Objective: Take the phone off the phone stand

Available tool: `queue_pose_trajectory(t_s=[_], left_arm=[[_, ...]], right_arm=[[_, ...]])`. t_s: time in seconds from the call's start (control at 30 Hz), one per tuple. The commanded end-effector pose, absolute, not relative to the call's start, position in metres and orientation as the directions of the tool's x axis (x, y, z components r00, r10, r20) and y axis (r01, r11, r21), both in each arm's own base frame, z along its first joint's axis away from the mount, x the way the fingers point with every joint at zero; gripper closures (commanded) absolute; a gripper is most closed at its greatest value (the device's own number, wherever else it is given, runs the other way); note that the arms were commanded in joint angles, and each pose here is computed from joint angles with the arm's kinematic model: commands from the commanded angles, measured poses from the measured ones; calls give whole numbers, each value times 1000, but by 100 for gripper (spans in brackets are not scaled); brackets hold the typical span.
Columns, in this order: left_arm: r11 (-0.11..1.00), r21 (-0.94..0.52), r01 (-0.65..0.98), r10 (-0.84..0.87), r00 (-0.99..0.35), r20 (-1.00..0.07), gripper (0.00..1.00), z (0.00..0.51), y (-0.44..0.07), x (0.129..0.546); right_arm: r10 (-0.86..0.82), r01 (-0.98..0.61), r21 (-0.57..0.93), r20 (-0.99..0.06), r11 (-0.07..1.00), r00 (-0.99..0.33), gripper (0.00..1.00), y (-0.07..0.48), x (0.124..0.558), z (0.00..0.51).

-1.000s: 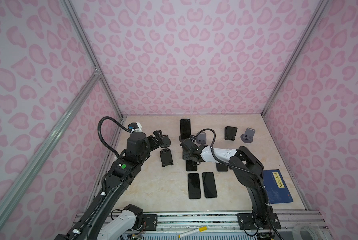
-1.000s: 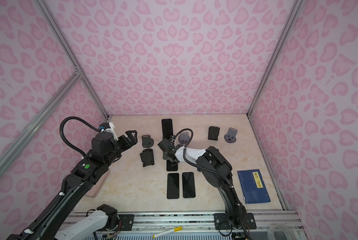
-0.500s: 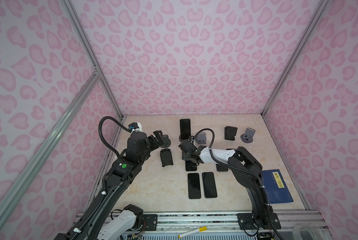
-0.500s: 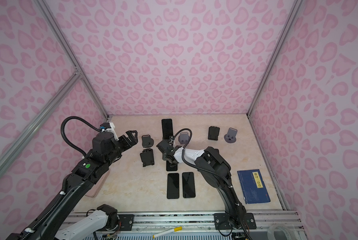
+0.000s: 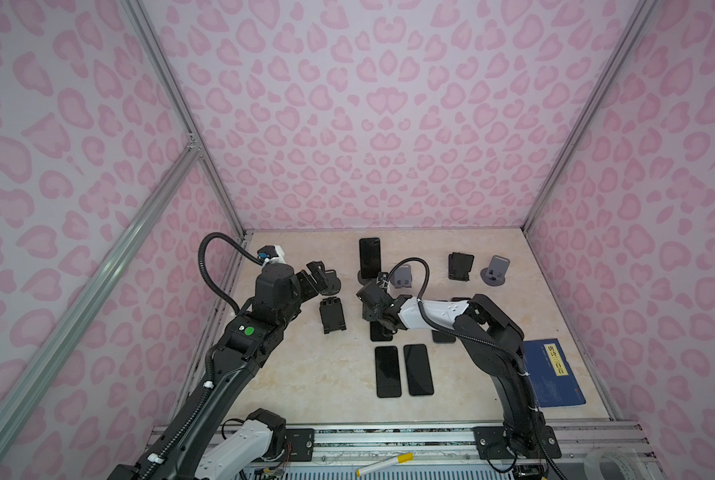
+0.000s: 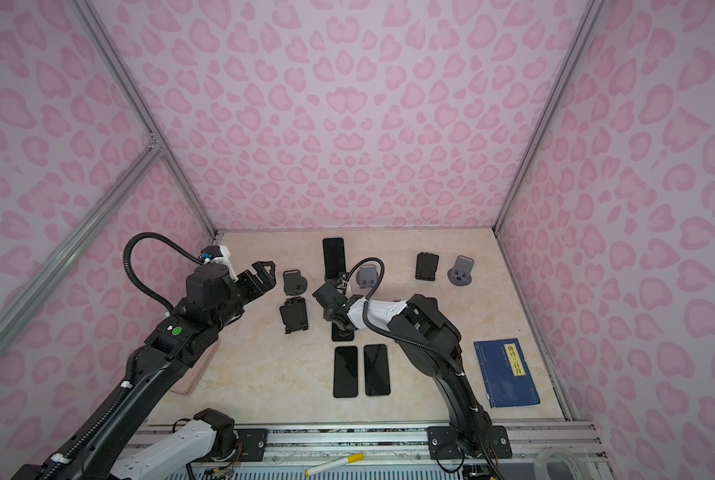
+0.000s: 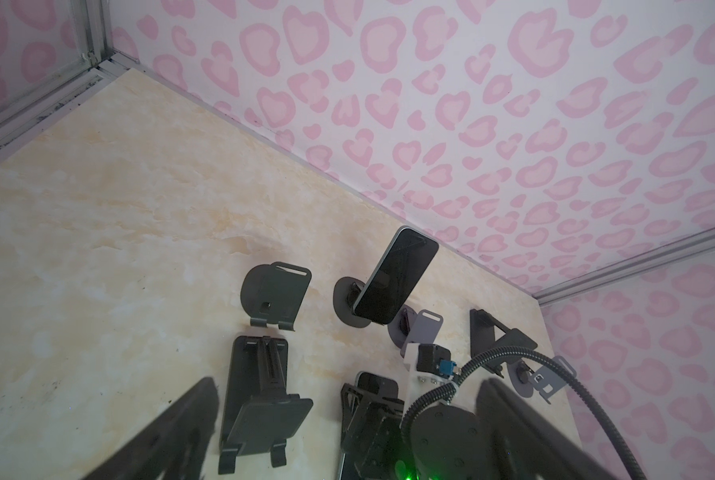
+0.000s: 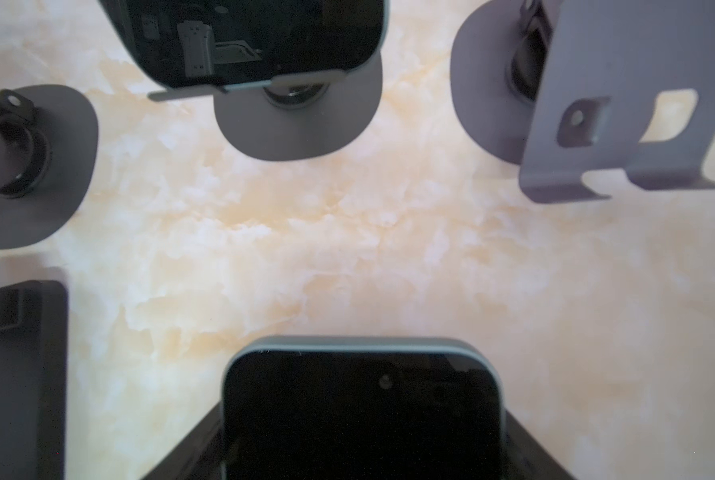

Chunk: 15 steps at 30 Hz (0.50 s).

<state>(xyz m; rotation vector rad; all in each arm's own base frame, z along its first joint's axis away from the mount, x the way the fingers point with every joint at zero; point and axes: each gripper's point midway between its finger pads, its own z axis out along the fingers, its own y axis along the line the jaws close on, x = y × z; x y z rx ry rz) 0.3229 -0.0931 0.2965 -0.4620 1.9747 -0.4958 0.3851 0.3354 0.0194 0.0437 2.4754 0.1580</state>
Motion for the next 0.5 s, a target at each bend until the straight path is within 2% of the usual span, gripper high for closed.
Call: queue_pose_trajectory(t_s=[0.0,0.47], left_arm=[[837,-538,-100,-526,-419,-740,0,298,-95,325],[835,-542,-95,-529,-411,-743,0,301,-94,324]], right_arm=[[70,-3,142,-504,990,-861,22,333,362,-3],[68,-13,154,-509,988,-858,19,335,359,8]])
